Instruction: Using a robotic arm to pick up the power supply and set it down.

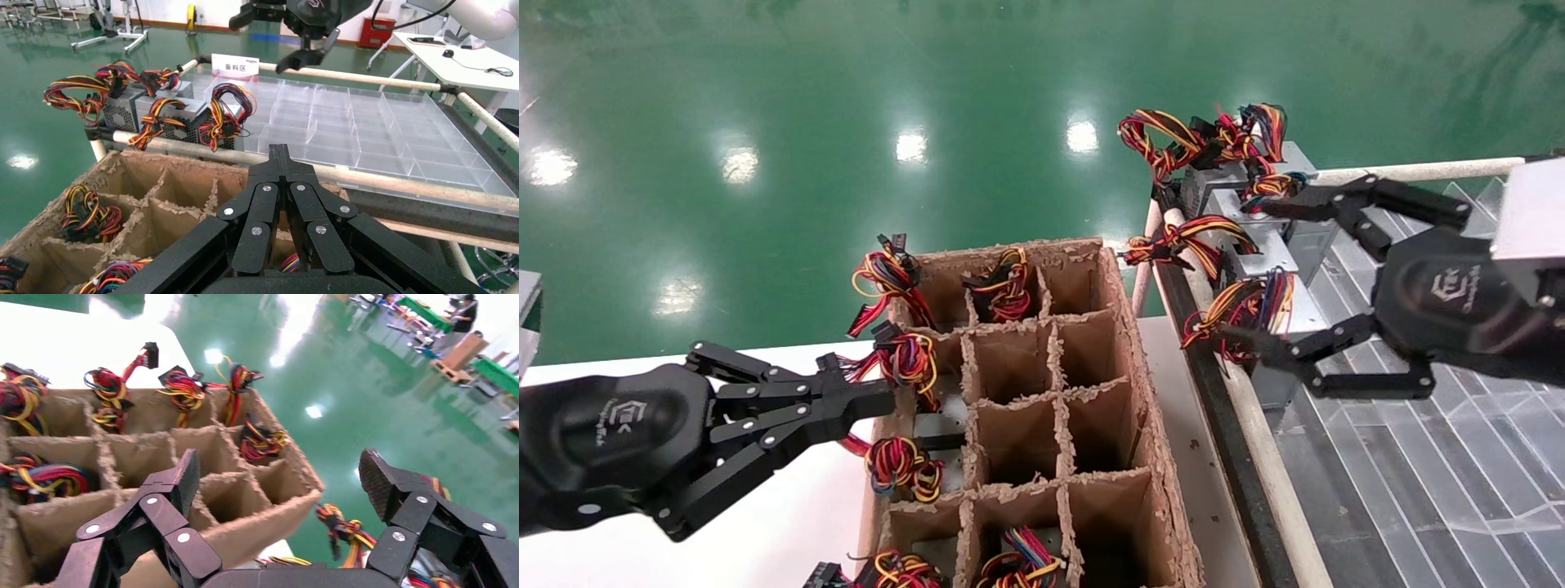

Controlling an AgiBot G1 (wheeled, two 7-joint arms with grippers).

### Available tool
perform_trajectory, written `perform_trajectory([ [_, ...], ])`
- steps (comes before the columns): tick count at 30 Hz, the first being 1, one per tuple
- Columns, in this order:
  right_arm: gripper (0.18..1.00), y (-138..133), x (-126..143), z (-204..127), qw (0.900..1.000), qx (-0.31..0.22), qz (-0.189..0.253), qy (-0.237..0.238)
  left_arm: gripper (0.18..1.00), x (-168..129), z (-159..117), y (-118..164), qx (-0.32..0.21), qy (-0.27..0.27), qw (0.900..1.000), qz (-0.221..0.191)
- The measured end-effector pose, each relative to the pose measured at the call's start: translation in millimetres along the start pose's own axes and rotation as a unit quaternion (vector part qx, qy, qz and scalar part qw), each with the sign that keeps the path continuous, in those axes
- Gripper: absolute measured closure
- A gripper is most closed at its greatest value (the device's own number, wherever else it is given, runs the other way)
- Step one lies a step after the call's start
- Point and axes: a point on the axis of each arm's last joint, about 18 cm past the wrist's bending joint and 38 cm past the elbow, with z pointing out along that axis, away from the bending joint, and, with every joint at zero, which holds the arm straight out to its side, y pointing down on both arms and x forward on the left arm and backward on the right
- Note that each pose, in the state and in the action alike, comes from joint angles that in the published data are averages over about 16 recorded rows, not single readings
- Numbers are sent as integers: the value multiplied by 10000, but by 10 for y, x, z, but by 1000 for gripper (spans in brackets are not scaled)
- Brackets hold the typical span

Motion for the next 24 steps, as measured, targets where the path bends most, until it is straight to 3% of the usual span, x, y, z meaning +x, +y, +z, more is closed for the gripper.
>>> perform_trajectory([
  [9,211,11,-166,85,9984,280,371,-330,989,0,0,0,0,0,10000,0],
  [24,179,9,-424,190,9891,733,956,-844,895,0,0,0,0,0,10000,0],
])
